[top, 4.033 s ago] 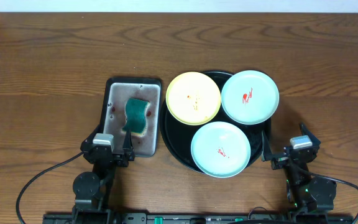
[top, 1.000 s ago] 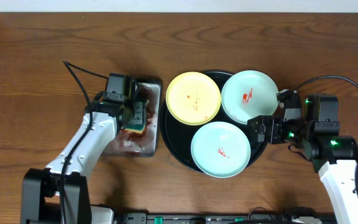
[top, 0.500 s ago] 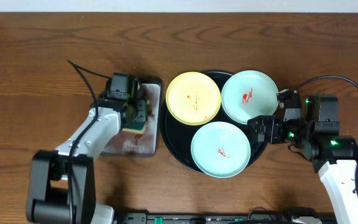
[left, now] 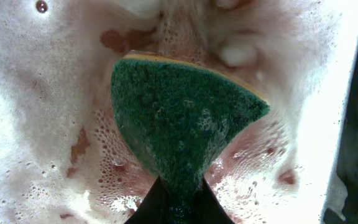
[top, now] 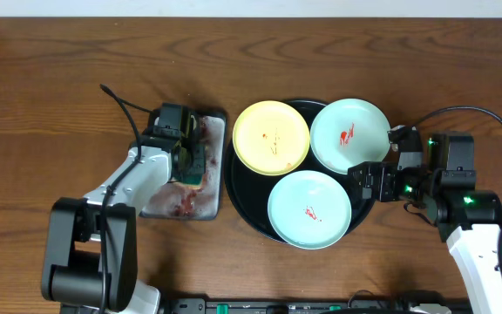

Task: Clean dirty plates on tray and stack at the side

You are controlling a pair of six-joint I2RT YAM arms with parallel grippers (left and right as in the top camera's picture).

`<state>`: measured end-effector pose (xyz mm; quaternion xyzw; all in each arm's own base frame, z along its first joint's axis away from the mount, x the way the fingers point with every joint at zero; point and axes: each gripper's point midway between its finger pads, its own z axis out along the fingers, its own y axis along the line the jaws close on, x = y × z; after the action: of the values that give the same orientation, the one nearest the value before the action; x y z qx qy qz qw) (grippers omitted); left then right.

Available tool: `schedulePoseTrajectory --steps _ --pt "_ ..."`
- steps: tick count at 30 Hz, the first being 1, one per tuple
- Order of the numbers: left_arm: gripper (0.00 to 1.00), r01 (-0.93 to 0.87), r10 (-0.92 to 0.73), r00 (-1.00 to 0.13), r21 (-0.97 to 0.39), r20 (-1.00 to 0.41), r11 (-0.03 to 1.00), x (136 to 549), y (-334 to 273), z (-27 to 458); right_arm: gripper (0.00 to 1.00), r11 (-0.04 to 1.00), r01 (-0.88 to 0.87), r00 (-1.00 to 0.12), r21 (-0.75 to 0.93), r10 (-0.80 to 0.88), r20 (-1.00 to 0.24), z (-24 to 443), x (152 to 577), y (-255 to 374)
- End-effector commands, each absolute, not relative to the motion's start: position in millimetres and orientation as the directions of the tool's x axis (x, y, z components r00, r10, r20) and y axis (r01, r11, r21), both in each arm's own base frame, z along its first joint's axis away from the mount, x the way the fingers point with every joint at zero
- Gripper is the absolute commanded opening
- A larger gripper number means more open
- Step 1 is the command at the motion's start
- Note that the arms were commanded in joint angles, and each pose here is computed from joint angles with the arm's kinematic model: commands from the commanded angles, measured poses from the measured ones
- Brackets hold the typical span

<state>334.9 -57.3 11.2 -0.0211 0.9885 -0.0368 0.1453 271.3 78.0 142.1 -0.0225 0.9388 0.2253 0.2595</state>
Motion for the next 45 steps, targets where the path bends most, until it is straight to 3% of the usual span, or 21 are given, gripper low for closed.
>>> schedulePoseTrajectory --steps 1,9,15,22,27,33,36,40,45 --pt "0.08 -0.036 -0.061 -0.958 -0.092 -0.281 0.995 328 -59 24 0.9 0.889 -0.179 -0.868 0.422 0.06 -0.493 147 268 85" --pt "0.07 -0.021 -0.062 -0.948 -0.133 -0.312 0.991 314 -63 59 0.9 0.88 -0.263 -0.906 0.396 -0.084 -0.415 128 245 106" --pt "0.07 -0.012 -0.066 -0.951 -0.176 -0.302 0.984 309 -68 64 0.77 0.902 -0.217 -0.952 0.374 -0.11 -0.286 94 240 107" --pt "0.08 -0.097 -0.157 -0.943 -0.206 -0.295 0.974 313 -56 65 0.71 0.909 -0.173 -0.979 0.379 -0.116 -0.168 65 236 106" --pt "0.07 -0.086 -0.185 -0.942 -0.332 -0.281 0.939 316 -67 71 0.54 0.913 -0.147 -0.988 0.379 -0.12 -0.096 46 234 106" --pt "0.07 -0.092 -0.201 -0.94 -0.362 -0.277 0.928 317 -69 73 0.52 0.918 -0.123 -0.992 0.378 -0.121 -0.03 28 231 106" --pt "0.07 -0.085 -0.202 -0.935 -0.369 -0.291 0.925 321 -71 75 0.4 0.918 -0.12 -0.992 0.378 -0.12 -0.022 22 234 106" --pt "0.07 -0.063 -0.205 -0.914 -0.377 -0.35 0.924 334 -70 82 0.24 0.917 -0.125 -0.992 0.378 -0.12 -0.037 20 238 107" --pt "0.07 -0.017 -0.223 -0.843 -0.39 -0.49 0.921 360 -66 111 0.18 0.915 -0.135 -0.991 0.379 -0.119 -0.065 21 244 108"
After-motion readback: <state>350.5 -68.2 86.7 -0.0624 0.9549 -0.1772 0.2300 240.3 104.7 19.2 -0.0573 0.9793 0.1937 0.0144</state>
